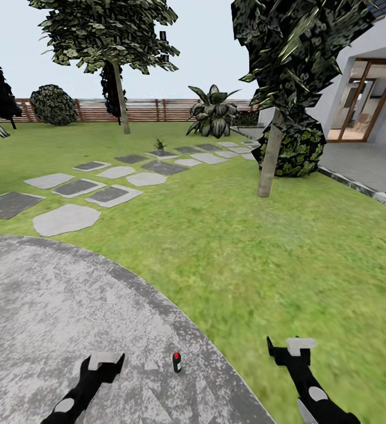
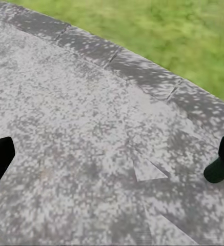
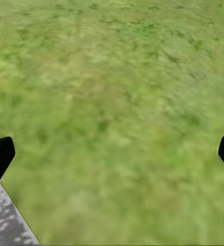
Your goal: Pick up the pesticide atomizer in the garden and spray insectifuge to fully cover both potted plants in the garden.
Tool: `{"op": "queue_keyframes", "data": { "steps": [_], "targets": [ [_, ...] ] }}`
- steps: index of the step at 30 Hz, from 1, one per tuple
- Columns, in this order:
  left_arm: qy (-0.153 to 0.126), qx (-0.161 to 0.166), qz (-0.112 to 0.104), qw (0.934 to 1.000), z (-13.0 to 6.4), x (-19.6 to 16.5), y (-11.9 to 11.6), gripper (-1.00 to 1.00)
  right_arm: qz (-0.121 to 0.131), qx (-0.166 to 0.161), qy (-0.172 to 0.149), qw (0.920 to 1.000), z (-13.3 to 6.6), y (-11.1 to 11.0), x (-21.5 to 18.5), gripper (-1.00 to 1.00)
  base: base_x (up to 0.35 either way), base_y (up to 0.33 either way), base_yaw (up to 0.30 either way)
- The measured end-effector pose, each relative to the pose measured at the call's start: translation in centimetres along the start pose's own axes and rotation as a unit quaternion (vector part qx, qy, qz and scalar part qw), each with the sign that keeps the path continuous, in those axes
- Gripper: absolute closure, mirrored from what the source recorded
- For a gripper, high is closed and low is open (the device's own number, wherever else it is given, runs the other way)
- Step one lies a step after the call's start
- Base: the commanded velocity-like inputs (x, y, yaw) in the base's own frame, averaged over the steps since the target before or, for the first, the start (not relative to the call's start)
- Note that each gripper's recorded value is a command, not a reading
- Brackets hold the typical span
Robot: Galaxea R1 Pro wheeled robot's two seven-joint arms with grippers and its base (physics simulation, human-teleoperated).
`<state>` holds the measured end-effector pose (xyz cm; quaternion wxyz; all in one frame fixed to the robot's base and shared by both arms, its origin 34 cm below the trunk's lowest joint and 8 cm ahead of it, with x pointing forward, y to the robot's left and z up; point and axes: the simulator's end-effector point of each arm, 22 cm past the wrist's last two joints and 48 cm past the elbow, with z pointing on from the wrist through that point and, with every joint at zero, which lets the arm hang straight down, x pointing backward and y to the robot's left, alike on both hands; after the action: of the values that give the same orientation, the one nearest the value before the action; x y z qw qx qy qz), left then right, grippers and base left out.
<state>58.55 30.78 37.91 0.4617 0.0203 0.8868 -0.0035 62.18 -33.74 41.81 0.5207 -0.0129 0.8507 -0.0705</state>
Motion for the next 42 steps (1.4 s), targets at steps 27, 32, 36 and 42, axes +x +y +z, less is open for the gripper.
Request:
{"op": "queue_keyframes", "data": {
  "steps": [27,32,36,42],
  "targets": [
    [0.011,0.082,0.072,0.994,1.1,-0.9,-5.3,-1.0,-0.007,0.009,0.01,0.9999,-0.3,-0.7,1.3,-1.0,0.0,0.0,-0.147],
    [0.009,0.079,0.067,0.9946,1.5,0.1,-5.5,-1.0,-0.007,0.009,0.009,0.9999,0.0,-0.5,2.3,-1.0,0.0,0.0,-0.252],
    [0.01,0.077,0.066,0.9948,1.8,1.0,-5.4,-1.0,-0.006,0.006,0.008,0.9999,0.2,0.0,3.1,-1.0,0.0,0.0,-0.064],
    [0.015,0.074,0.064,0.9951,2.2,2.8,-5.2,-1.0,-0.006,0.004,0.007,1.0,0.5,0.6,4.3,-1.0,0.0,0.0,-0.009]
  ]
}}
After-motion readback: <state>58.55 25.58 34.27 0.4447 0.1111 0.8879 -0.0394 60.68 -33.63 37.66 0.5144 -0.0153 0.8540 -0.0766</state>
